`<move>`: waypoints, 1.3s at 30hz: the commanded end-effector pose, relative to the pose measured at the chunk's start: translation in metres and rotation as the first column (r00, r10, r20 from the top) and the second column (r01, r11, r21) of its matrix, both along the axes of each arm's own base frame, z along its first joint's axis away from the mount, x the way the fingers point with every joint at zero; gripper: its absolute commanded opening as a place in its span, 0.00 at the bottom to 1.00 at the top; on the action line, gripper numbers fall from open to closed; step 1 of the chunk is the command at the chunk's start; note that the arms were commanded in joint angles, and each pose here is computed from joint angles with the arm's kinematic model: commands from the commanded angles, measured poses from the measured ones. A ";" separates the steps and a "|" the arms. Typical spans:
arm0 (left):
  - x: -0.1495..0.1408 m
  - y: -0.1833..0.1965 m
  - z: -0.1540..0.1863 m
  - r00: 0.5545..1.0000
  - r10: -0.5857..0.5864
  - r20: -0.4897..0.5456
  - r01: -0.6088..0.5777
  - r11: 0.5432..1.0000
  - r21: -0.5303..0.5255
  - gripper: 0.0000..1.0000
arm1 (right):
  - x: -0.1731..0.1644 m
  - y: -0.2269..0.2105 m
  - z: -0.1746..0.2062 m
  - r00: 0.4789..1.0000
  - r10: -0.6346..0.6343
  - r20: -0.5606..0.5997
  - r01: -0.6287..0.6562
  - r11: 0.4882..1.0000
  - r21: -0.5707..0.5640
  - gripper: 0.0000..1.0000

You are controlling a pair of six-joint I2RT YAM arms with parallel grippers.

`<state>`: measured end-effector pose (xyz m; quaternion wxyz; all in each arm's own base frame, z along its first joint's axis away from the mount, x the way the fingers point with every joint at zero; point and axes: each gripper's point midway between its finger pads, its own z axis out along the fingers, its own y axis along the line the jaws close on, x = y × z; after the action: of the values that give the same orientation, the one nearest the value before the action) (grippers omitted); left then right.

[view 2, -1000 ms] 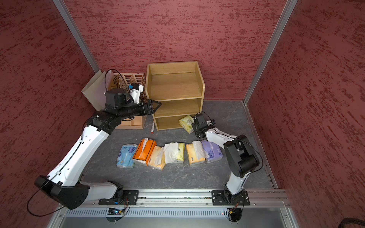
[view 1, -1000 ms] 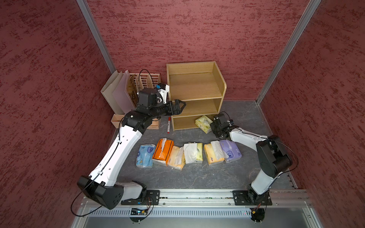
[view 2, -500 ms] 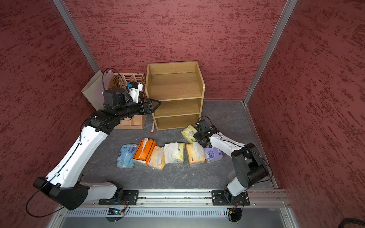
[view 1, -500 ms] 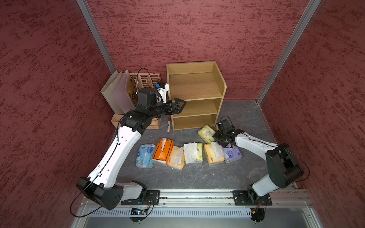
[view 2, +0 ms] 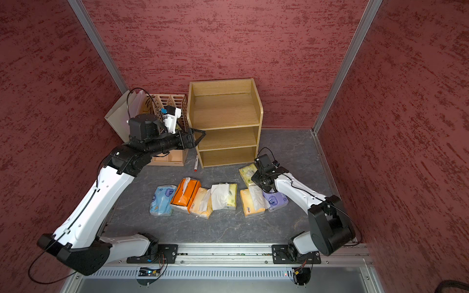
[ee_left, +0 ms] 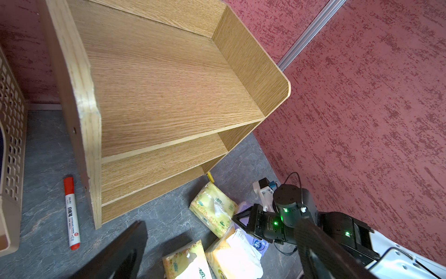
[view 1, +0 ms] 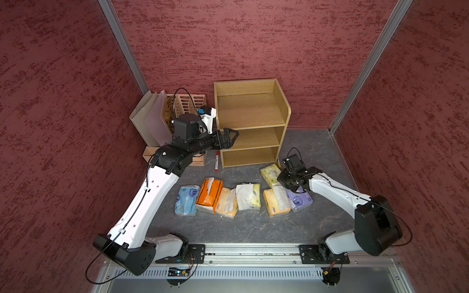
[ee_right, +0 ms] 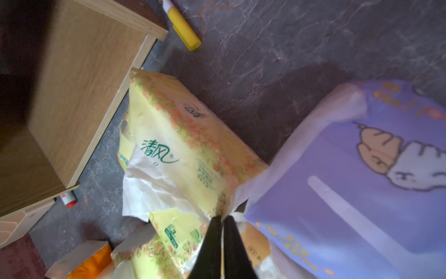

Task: Remove the tissue boxes from the shelf
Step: Place the box of tissues at the center of the board, then adjust the box of tissues at the center of the board.

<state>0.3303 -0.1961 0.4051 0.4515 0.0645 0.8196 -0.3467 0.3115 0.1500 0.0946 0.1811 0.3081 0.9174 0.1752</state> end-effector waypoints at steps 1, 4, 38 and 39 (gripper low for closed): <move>-0.005 0.013 0.013 0.999 0.043 0.029 -0.043 0.999 -0.009 1.00 | 0.000 0.008 0.019 0.996 0.063 0.056 -0.065 0.998 0.028 0.29; -0.003 0.024 0.012 0.996 0.083 0.013 -0.083 0.996 -0.037 1.00 | 0.005 0.009 0.041 0.991 0.069 0.117 -0.074 0.996 0.041 0.48; 0.012 0.104 0.003 0.917 0.398 -0.031 -0.398 0.917 0.006 1.00 | 0.074 0.018 0.003 0.993 0.043 0.108 -0.064 0.977 0.202 0.51; 0.012 0.109 0.002 0.910 0.415 -0.019 -0.414 0.910 0.022 1.00 | 0.075 0.016 0.013 0.989 0.060 0.138 -0.084 0.981 0.176 0.54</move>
<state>0.3470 -0.1040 0.4042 0.4840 -0.1029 0.8253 -0.2721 0.3715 0.1660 0.0637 0.1476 0.3053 0.9017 0.2683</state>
